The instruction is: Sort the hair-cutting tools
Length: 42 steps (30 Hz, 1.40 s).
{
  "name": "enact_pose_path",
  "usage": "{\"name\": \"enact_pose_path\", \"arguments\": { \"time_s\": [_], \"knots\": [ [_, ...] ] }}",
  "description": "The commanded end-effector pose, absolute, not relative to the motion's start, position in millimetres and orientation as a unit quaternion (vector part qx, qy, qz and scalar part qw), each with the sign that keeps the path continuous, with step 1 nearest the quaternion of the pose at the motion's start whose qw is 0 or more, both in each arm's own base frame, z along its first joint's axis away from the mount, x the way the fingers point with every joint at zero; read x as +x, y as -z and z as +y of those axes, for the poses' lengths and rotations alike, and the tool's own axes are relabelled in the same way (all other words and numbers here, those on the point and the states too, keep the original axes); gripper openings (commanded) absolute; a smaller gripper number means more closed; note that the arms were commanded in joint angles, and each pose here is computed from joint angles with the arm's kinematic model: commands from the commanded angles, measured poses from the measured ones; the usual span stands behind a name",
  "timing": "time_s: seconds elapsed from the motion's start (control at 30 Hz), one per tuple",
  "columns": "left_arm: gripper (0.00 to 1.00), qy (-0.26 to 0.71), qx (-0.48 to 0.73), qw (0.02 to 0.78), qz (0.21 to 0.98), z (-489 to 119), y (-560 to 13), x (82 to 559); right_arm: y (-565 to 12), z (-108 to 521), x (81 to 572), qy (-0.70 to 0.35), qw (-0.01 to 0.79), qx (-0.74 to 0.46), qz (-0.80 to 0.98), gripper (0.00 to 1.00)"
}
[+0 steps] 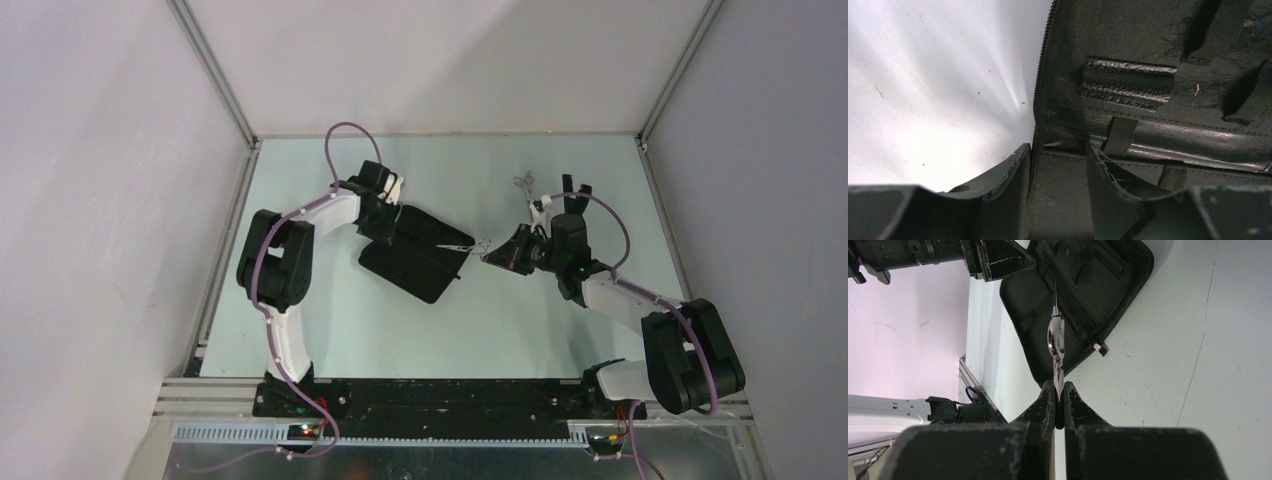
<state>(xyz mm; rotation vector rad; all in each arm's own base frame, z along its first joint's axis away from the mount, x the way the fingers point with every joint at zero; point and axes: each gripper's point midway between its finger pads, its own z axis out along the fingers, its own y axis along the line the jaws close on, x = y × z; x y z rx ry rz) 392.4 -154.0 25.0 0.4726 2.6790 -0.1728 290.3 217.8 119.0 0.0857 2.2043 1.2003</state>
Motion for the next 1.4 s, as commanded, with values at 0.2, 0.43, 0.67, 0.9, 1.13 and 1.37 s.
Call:
{"name": "enact_pose_path", "arguments": {
  "time_s": [0.2,0.43,0.67,0.9,1.13,1.37],
  "knots": [
    [0.18,0.132,0.157,0.17,0.964,-169.8,-30.7,351.7,-129.9,219.0,293.7,-0.476,0.326,0.027,0.817,0.0],
    [0.0,0.12,0.157,0.135,0.971,-180.2,-26.0,292.9,-133.3,208.1,287.8,-0.465,0.331,0.031,0.82,0.0],
    [0.0,0.112,0.176,0.105,0.972,-180.6,-18.6,222.0,-136.0,194.7,272.8,-0.466,0.319,0.013,0.825,0.0],
    [0.0,0.142,0.198,0.103,0.964,-180.9,-22.4,176.1,-135.8,195.7,256.0,-0.493,0.288,-0.024,0.821,0.0],
    [0.42,0.128,0.125,0.202,0.963,-168.7,-45.0,191.4,-130.4,200.4,249.6,-0.507,0.266,-0.04,0.819,0.0],
    [0.62,0.117,0.0,0.304,0.945,-142.5,-67.4,231.9,-127.2,208.7,247.4,-0.515,0.246,-0.061,0.819,0.0]
  ]
}}
